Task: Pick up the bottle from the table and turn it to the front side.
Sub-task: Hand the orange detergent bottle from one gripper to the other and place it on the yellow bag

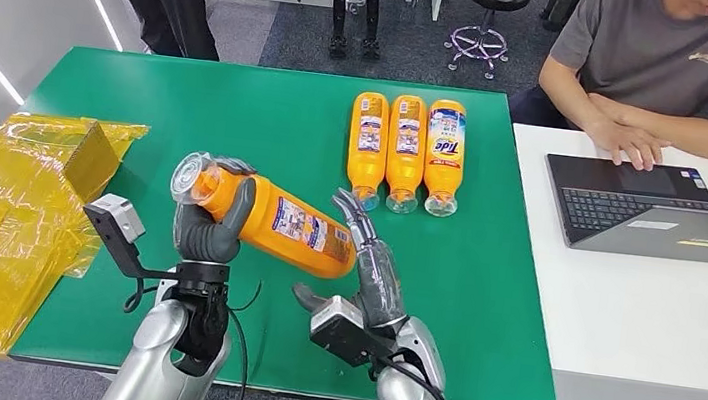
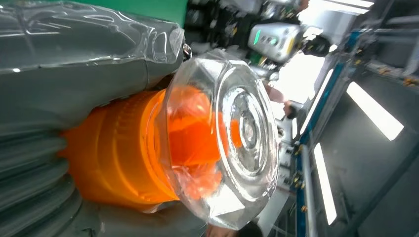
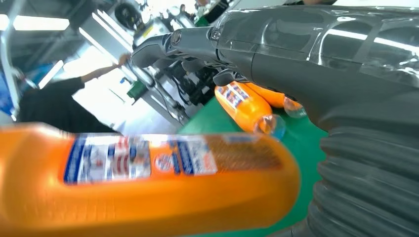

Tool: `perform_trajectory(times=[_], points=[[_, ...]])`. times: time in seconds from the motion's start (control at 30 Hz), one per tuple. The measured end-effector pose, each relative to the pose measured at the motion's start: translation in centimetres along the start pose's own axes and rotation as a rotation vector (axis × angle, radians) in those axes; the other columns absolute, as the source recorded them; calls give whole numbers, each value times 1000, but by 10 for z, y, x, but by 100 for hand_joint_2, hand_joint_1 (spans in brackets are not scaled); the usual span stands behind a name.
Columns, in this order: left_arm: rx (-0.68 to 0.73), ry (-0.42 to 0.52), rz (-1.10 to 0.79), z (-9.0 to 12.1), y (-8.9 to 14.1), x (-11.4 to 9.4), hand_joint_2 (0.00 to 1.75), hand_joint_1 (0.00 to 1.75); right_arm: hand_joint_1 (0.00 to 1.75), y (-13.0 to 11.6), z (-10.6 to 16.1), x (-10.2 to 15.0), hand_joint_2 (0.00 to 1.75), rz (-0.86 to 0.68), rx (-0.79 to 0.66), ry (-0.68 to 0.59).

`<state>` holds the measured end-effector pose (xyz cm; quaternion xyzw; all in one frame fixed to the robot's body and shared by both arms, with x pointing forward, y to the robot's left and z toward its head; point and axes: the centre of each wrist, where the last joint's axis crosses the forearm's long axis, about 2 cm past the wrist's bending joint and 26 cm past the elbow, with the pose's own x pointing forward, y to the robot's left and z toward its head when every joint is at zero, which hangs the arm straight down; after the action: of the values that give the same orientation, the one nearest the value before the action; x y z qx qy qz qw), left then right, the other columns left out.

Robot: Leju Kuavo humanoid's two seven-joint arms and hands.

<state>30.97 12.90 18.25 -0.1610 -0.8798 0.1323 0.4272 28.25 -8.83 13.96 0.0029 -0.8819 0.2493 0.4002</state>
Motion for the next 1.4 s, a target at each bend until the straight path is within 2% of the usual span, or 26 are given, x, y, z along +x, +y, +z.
perform_trajectory(times=[0.1, 0.23, 0.37, 0.5, 0.7, 0.87, 1.1, 1.4], points=[[-4, -23, -35, -4, 4, 2, 175, 175, 0, -1, 0, 2, 175, -12, -22, -9], [-81, -153, -371, -21, 34, 15, 175, 175, 0, -4, 0, 11, 175, -80, -126, -59], [-91, -210, -672, -25, 62, 21, 175, 175, 0, -6, 1, 16, 175, -102, -166, -77], [-104, -251, -937, -27, 92, 28, 175, 175, 0, -8, 4, 21, 175, -146, -265, -91], [-106, -253, -1102, -32, 135, 37, 175, 175, 0, -12, 12, 24, 175, -187, -371, -87], [-104, -274, -1229, -46, 166, 50, 175, 175, 0, -15, 12, 25, 175, -208, -418, -84], [-193, -211, -1529, -61, 202, 56, 175, 175, 0, -16, 14, 26, 175, -221, -434, -82], [-327, 32, -1660, -55, 252, 41, 175, 175, 0, -15, 15, 26, 175, -241, -437, -87]])
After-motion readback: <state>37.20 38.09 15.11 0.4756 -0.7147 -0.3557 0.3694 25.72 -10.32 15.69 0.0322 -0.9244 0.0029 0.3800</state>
